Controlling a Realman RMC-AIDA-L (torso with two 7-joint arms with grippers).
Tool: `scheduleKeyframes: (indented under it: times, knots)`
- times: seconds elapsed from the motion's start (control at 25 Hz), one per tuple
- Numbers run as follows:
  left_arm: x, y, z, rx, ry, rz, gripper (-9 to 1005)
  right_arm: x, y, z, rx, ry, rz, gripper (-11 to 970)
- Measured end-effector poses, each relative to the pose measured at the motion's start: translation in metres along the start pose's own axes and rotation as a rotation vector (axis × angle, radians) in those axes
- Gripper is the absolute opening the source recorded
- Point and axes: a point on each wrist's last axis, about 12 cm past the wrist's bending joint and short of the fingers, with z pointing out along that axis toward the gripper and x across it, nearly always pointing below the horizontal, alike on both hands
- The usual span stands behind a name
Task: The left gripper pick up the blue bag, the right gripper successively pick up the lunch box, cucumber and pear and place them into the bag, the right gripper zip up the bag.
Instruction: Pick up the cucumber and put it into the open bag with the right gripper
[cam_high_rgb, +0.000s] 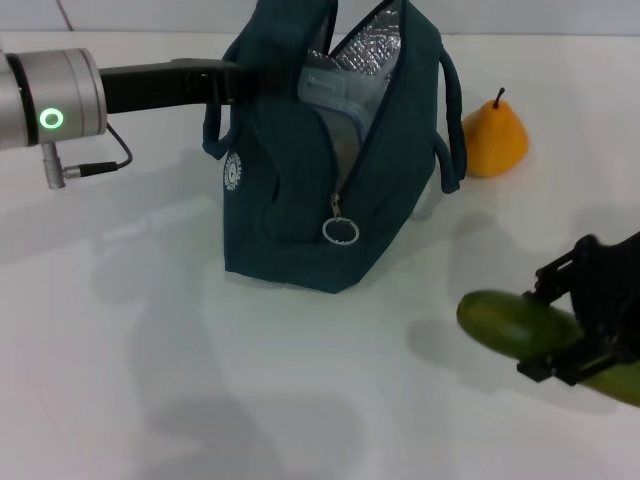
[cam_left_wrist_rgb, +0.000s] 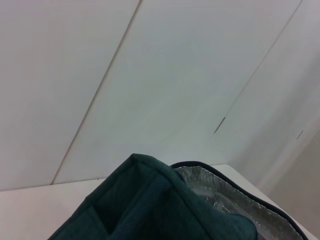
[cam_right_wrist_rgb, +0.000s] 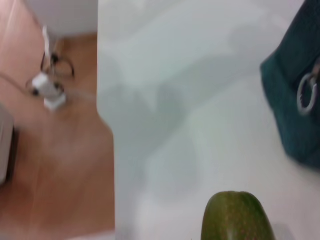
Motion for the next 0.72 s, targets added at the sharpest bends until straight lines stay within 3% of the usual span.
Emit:
scheduleKeyframes:
  times: [0.36, 0.72]
  knots:
    - [0.0, -0.001, 0.0, 0.008, -0.004, -0.003, 40, 0.024, -0.002, -0.054, 0.16, -0.464, -0.025, 629]
    - [0.004, -0.006, 0.001, 0.047, 0.01, 0.015, 40, 0.021, -0.031, -0.062, 0.398, -0.783, -0.075, 629]
